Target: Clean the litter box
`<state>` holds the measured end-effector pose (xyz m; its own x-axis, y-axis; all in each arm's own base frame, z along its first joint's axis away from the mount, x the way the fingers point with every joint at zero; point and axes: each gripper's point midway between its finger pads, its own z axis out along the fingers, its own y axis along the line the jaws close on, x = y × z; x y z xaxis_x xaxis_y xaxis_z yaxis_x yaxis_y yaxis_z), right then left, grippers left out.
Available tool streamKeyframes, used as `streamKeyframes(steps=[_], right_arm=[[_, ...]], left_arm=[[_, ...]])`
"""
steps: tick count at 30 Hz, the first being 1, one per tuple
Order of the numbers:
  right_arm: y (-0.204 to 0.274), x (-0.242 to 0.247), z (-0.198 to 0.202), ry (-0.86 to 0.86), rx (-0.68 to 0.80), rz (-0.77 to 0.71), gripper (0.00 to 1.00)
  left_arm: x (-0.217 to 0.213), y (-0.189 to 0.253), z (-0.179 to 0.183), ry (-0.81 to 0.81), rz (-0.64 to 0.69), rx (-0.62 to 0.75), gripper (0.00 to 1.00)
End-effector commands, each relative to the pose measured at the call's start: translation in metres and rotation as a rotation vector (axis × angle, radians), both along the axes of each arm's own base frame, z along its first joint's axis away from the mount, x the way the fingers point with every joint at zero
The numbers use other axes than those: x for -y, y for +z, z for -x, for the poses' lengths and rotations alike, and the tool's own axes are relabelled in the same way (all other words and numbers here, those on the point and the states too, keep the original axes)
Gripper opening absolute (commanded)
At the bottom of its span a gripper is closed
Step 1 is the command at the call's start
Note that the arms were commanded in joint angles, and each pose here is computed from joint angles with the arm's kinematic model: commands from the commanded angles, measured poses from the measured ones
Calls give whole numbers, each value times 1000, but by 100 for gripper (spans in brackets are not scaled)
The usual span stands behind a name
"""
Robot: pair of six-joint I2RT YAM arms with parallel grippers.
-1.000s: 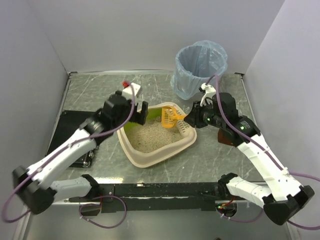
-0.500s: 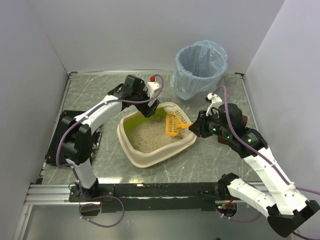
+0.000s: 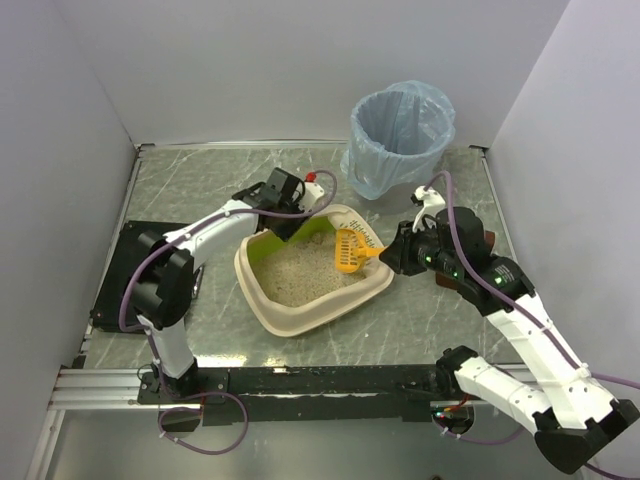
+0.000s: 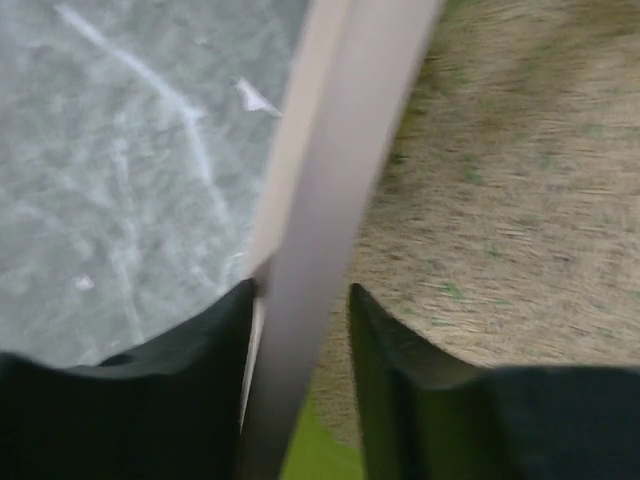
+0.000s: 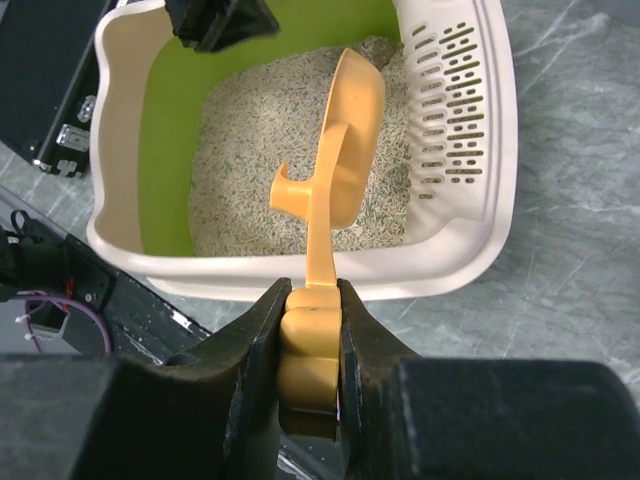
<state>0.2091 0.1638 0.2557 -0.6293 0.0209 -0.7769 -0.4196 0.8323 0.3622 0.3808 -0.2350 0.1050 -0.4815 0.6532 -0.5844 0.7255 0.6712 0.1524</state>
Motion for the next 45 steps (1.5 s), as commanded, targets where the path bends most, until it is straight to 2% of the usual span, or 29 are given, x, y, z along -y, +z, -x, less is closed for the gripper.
streamKeyframes(steps=[1, 2, 3, 6, 8, 12, 14, 19, 28, 33, 36, 42, 45], right_arm=[[15, -5, -9, -2, 33, -22, 0], [18, -6, -10, 4, 36, -27, 0], [18, -7, -11, 5, 30, -26, 0], [20, -10, -14, 12, 38, -25, 0], [23, -9, -16, 8, 42, -22, 0], [20, -13, -21, 13, 22, -12, 0], [18, -14, -25, -3, 5, -9, 0], [1, -6, -33, -126, -110, 23, 0], [-38, -39, -45, -217, -287, -142, 0], [-66, -28, -52, -310, -373, -44, 0], [-84, -32, -50, -318, -421, -55, 0], [-111, -32, -50, -406, -437, -154, 0], [-110, -35, -49, -399, -412, -215, 0]], left_arm=[[-6, -6, 9, 123, -96, 47, 40], [-5, -4, 11, 138, -89, 45, 35], [-4, -3, 14, 168, -72, 35, 21], [-4, 6, 22, 263, -37, 39, 6], [-12, 11, 26, 358, -41, 66, 1], [-10, 5, 51, 466, -9, 32, 1], [-15, 16, 52, 516, -13, 98, 1], [-20, 40, 54, 681, 60, 151, 1], [-18, 57, 52, 731, 139, 228, 1], [-17, 65, 47, 771, 178, 284, 1], [-13, 73, 49, 753, 220, 300, 1], [-5, 110, 44, 702, 361, 387, 1], [0, 134, 41, 664, 439, 444, 1]])
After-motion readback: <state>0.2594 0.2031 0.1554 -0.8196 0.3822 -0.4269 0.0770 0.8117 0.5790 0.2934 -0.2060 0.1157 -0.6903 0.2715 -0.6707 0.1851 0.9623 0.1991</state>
